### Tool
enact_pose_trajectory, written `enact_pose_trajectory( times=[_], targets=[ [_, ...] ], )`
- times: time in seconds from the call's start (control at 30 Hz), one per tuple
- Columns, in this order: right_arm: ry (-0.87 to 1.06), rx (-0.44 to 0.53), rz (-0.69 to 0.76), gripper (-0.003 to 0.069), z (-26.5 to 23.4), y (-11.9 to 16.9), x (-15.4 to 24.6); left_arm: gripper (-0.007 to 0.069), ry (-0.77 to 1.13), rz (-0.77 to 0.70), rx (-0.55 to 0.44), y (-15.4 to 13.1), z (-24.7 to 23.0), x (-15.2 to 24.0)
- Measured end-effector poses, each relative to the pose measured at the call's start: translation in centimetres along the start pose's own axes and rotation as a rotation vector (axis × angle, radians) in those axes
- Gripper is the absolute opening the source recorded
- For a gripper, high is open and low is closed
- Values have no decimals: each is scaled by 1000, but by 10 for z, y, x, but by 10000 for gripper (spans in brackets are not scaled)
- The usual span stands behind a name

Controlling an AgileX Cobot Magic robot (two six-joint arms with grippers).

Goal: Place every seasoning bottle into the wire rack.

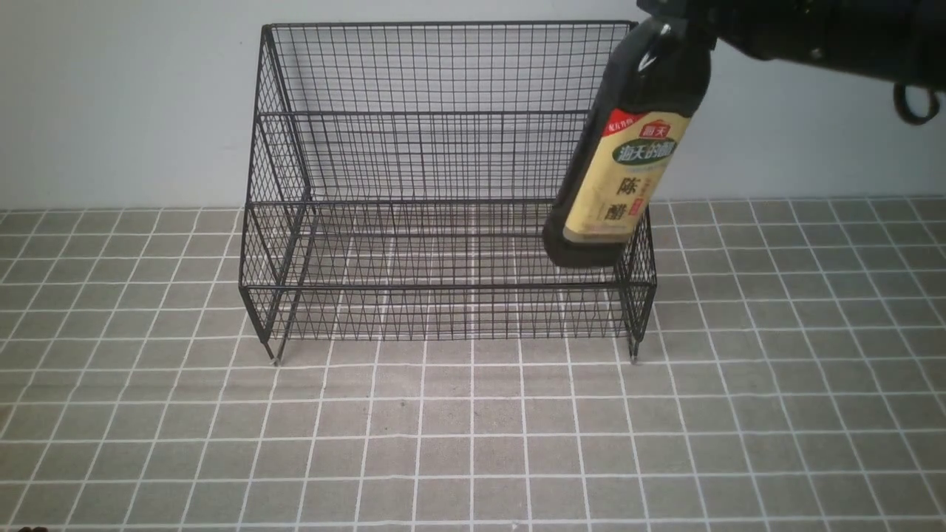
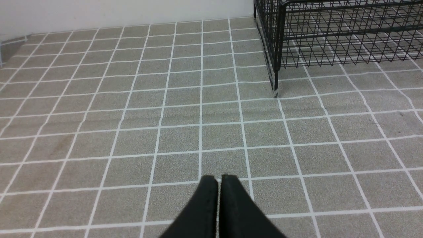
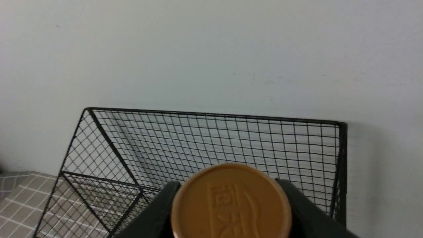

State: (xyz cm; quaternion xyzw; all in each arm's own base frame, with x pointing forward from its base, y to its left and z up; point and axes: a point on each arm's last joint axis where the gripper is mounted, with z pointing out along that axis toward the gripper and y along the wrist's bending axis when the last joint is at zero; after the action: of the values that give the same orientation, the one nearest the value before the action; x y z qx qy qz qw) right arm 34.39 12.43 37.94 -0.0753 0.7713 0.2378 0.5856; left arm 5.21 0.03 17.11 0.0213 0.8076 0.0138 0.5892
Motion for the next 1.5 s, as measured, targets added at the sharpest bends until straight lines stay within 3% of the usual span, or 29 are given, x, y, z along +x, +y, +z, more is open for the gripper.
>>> enact_pose_trajectory(
  times=[0.8, 1.1, 1.5],
  targets=[
    [187, -62, -137, 323, 32, -7, 39, -7, 0, 0, 0, 0, 0, 0],
    [179, -83, -130, 443, 30, -4, 34, -7, 0, 0, 0, 0, 0, 0],
    [115, -94, -169, 454, 8, 6, 12, -7, 0, 0, 0, 0, 0, 0]
  ],
)
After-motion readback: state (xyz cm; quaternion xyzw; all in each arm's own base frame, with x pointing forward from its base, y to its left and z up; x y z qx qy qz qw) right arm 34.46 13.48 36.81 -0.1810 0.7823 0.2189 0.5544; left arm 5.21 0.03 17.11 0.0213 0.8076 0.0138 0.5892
